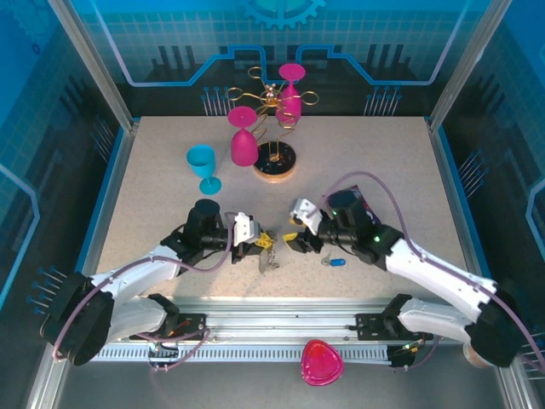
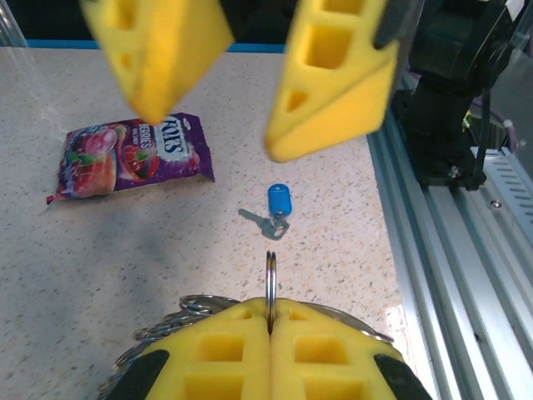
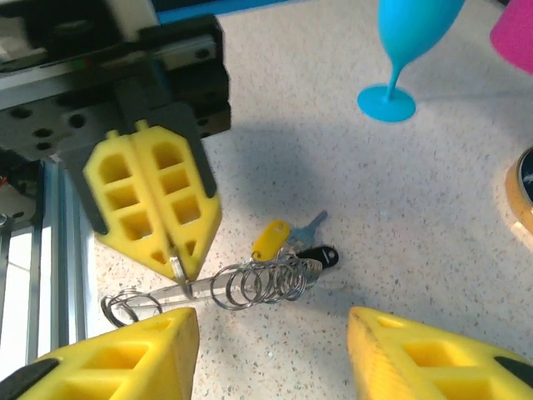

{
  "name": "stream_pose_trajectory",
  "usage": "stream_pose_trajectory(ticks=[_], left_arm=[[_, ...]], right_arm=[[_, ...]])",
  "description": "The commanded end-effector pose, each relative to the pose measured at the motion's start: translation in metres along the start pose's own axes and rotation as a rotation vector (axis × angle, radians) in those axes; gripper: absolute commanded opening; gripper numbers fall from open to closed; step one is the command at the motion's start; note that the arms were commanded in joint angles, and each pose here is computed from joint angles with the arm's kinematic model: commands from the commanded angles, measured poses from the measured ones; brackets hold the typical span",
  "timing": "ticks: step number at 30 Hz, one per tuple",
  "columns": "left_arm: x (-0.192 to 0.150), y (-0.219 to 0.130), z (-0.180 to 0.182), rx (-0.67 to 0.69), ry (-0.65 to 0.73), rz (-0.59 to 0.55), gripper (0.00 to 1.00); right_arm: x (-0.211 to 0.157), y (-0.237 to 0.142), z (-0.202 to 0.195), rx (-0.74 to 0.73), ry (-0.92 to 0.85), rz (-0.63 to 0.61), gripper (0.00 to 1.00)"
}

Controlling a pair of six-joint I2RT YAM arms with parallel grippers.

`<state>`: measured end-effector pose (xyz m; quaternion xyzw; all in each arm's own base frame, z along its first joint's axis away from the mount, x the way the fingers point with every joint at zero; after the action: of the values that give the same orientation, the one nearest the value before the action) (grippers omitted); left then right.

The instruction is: Put the keys on the keyring

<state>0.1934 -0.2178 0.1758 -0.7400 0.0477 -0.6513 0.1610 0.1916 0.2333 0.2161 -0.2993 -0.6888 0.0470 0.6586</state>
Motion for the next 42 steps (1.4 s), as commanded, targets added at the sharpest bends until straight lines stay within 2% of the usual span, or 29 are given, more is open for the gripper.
stream_pose_trajectory(ticks=[1,7,14,38,42], left_arm=[[0.013,0.000,-0.005,0.000,0.002,-0.079,0.00],[0.020,0.000,-0.008,-0.006,0.000,-0.144,0.00],[0.021,0.000,-0.012,-0.046,0.020,-0.175,0.00],[0.016,0.004,-0.020,-0.116,0.045,-0.159,0.00],[0.014,0.005,-0.018,-0.104,0.046,-0.142,0.00]], right_arm=[[0.004,-0.003,0.008,-0.012,-0.102,-0.171,0.47],[-0.007,0.003,0.024,0.052,-0.145,-0.194,0.41],[0.000,0.009,0.032,0.076,-0.284,-0.260,0.34],[0.010,0.018,0.031,0.107,-0.302,-0.298,0.15],[0.011,0.018,0.032,0.127,-0.309,-0.294,0.00]])
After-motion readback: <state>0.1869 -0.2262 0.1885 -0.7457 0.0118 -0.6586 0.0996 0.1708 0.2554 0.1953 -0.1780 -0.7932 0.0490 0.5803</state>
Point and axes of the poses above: each hand's point on the last joint's axis, 136 mm out from that joint toward the fingers, its own y axis out along the fingers, its own z axis along the line the jaws close on, x = y × z, the point moved 5 cm from there along -y, back along the fingers, and after that the axes turned 7 degrees about -y, right-handed, at the moved point
